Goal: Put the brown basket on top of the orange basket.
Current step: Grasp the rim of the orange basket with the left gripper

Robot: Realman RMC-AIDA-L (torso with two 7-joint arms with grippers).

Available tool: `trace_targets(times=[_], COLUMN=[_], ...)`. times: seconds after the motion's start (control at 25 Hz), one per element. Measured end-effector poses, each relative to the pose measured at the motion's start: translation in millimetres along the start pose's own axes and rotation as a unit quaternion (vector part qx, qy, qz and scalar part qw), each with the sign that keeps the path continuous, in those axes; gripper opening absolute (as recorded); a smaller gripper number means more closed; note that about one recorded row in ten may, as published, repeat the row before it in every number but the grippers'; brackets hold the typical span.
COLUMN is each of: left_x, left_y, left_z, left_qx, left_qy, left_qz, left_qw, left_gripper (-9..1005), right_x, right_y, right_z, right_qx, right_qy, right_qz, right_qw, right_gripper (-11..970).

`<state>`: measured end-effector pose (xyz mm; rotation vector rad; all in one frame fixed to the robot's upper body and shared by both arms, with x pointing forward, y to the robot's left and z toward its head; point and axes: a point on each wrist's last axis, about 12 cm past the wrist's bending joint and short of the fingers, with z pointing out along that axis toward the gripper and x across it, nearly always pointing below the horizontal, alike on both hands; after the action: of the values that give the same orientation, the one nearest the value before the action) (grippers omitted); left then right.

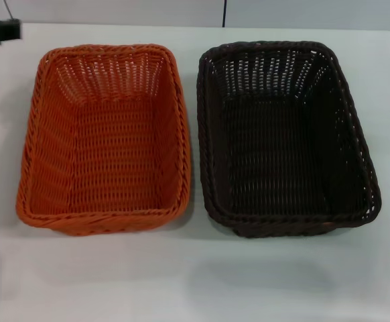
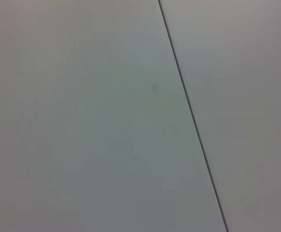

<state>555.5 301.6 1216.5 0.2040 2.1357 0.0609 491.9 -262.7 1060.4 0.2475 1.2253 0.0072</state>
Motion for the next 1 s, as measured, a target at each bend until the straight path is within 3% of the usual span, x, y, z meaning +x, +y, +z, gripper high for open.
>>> trace_targets(times=[0.12, 0.28, 0.56, 1.0], left_x=[9.5, 27.9, 50.8, 68.2], left_y=[-15.0, -27.6, -28.6, -34.4], left_z=[0.6, 7.6, 18.7, 38.3], left_qx=[0.048, 0.072, 0.082, 0.089], left_qy=[0.031, 0.068, 0.113, 0.15], left_qz=[-0.016, -0.011, -0.031, -0.036], left_qw=[0.998, 0.995, 0.99, 0.984], left_gripper=[791, 790, 787, 781], right_x=[0.2, -0.1, -1.2, -1.2], right_y=[0.1, -0.1, -2.7, -2.1], right_z=[0.7, 0.7, 1.3, 1.3], right_qx=[-0.001, -0.001, 0.001, -0.003], right_qy=[0.001, 0.0, -0.004, -0.004], right_qz=[0.0, 0.0, -0.003, -0.004], right_qw=[1.0, 1.0, 1.0, 1.0], right_gripper=[827, 827, 827, 828])
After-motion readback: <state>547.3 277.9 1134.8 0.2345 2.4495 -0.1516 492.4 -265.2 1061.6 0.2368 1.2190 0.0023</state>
